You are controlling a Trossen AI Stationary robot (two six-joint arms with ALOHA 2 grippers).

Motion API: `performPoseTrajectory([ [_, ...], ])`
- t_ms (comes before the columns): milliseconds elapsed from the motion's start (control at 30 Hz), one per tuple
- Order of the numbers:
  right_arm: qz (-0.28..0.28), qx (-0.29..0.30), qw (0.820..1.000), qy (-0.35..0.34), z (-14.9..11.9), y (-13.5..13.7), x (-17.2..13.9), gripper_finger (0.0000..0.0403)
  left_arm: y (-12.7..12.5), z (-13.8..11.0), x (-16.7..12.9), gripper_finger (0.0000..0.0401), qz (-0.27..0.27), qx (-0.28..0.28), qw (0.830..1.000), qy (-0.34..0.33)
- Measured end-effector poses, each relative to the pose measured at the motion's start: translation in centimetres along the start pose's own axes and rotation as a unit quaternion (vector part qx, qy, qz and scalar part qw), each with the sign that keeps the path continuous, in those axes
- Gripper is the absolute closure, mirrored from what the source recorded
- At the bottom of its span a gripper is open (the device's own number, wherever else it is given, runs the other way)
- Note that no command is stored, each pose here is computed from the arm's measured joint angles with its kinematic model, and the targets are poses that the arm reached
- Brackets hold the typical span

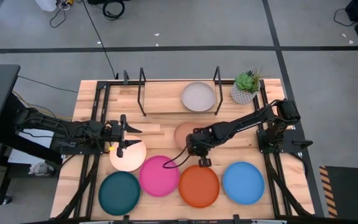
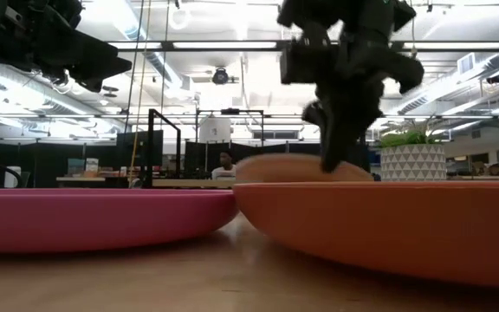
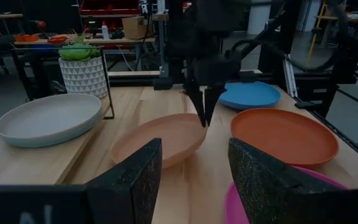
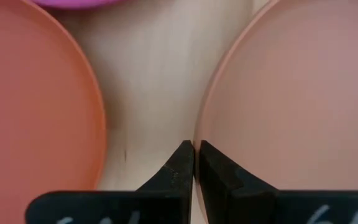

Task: Place and stack plates onto a shelf
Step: Stack the brown plate on top of the gray plate on the shelf

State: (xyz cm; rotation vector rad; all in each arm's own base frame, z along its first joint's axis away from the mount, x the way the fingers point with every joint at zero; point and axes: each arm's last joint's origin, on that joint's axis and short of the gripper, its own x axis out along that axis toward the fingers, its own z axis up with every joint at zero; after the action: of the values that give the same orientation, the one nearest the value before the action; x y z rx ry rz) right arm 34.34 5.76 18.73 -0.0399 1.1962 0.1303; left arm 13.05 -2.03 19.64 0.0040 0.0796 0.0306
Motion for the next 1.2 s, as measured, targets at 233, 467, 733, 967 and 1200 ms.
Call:
performPoseTrajectory([
  [233, -0.037, -0.040, 0.998, -0.018, 2.5, -0.8, -2.7, 0.0378, 0.0, 0.6, 0.0, 0.0209, 0.000, 0.009, 0.999, -0.032],
  [467, -0.106, -0.046, 0.993, -0.008, 3.7, -2.4, -5.1, 0.0378, 0.0, 1.2, -0.1, 0.0209, 0.000, 0.003, 0.998, -0.060],
  [733, -0.147, 0.000, 0.989, 0.017, 3.2, -7.4, -5.9, 0.0378, 0.0, 1.7, -0.1, 0.0209, 0.002, 0.014, 0.996, -0.085],
  [967, -0.183, 0.045, 0.982, 0.030, 2.3, -11.4, -6.4, 0.0378, 0.0, 1.7, -0.1, 0.0209, 0.002, 0.015, 0.996, -0.085],
  [1200, -0.179, 0.062, 0.981, 0.031, 1.7, -13.7, -6.7, 0.0378, 0.0, 1.6, -0.1, 0.0209, 0.002, 0.015, 0.996, -0.083],
])
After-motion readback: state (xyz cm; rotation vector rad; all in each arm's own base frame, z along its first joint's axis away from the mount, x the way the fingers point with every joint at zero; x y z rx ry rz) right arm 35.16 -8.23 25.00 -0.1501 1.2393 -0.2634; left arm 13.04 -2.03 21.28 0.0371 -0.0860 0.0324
